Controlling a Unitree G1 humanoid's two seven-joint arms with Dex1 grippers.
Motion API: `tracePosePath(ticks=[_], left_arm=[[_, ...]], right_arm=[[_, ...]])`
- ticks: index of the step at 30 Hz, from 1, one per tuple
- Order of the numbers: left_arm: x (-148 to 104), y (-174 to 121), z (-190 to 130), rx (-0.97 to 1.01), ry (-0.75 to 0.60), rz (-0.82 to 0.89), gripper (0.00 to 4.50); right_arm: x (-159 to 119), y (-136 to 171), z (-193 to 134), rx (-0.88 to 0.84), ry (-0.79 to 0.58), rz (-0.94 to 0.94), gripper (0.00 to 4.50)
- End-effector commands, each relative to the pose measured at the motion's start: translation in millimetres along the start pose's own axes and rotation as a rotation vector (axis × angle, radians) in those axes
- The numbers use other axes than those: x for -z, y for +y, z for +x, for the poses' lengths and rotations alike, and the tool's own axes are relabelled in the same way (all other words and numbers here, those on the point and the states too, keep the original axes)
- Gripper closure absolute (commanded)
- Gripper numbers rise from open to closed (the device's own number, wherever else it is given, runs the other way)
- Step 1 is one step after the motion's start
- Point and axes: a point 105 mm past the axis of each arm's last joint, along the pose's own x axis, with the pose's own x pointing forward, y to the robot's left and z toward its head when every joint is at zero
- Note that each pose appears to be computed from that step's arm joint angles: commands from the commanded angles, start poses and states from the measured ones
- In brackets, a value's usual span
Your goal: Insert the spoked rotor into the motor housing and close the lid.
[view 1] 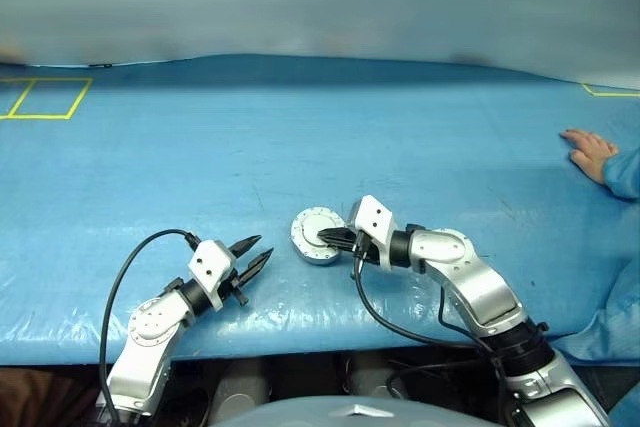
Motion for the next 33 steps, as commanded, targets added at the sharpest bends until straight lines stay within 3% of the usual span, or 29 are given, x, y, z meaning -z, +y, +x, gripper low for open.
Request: tracePosePath(ticks=[1,9,10,12,21,33], left_arm=[[-14.5,0.8,4.8,-0.001,-0.054,0.024,2.88],[-17.3,1.5,10.8,-0.003,-0.06,0.026,2.88],[-18.0,1.6,12.0,-0.001,-0.062,0.025,2.88],[-19.3,1.4,14.4,0.001,-0.066,0.025,2.88],[-20.0,-1.6,16.4,0.005,-0.065,0.017,2.88],[-17.2,-4.8,12.0,0.009,-0.043,0.013,2.88]], right_arm=[[5.9,-3.7,-1.9,0.052,-0.007,0.001,4.48],[-25.5,-7.2,-4.8,0.078,-0.193,0.033,4.48],[-28.5,-5.6,-4.4,0.068,-0.207,0.036,4.31],[-33.6,-0.6,-4.1,0.034,-0.228,0.033,3.91],[-33.3,-9.8,-0.5,0.103,-0.214,-0.02,0.96],[-26.5,-4.8,4.8,0.097,-0.21,0.024,0.96]])
